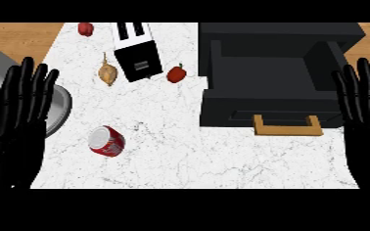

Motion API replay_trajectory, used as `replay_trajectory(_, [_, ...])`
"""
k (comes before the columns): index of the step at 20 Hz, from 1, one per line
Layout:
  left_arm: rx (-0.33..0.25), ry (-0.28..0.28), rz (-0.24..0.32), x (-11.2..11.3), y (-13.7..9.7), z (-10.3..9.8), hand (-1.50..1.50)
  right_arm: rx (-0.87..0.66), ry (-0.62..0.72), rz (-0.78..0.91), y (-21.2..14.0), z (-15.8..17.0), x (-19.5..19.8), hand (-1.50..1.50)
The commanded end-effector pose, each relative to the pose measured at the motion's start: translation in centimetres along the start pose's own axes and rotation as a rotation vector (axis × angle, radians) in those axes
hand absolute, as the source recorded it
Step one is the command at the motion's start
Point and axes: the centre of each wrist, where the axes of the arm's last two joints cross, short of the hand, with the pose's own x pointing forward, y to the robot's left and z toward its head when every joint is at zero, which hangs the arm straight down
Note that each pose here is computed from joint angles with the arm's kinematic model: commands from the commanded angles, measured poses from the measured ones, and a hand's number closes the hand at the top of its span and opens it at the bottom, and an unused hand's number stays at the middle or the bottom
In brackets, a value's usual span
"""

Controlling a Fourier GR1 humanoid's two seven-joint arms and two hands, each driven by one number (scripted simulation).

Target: Pick up the can, place it into the drawer and close the drawer

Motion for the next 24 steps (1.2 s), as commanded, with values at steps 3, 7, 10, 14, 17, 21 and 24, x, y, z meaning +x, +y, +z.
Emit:
replay_trajectory(3, [-0.448, -0.094, 0.304, 0.5, -1.8, 0.0, -1.5, 0.011, -0.054, 0.032, -0.3, -0.8, 0.1, -1.5])
replay_trajectory(7, [-0.9, 0.117, 0.301, -0.6, -2.4, 1.3, -1.5, -0.033, 0.189, 0.0, -0.1, 0.7, -2.3, -1.5])
replay_trajectory(10, [-1.033, 0.188, 0.334, -1.4, 1.0, 1.9, -1.5, -0.045, 0.269, 0.017, -0.6, 1.4, -2.5, -1.5])
replay_trajectory(14, [-1.12, 0.173, 0.37, -0.5, 7.3, 1.0, -1.5, -0.08, 0.289, 0.03, -1.3, 2.0, -1.4, -1.5])
replay_trajectory(17, [-1.127, 0.193, 0.404, -1.7, 10.4, 1.4, -1.5, -0.068, 0.295, 0.029, -2.0, 3.8, -1.4, -1.5])
replay_trajectory(21, [-1.115, 0.22, 0.434, -2.2, 14.0, -0.6, -1.5, -0.063, 0.299, 0.047, -1.0, 3.6, -2.2, -1.5])
replay_trajectory(24, [-1.083, 0.264, 0.432, -2.1, 14.5, -1.4, -1.5, -0.063, 0.286, 0.05, -2.0, 3.2, -2.0, -1.5])
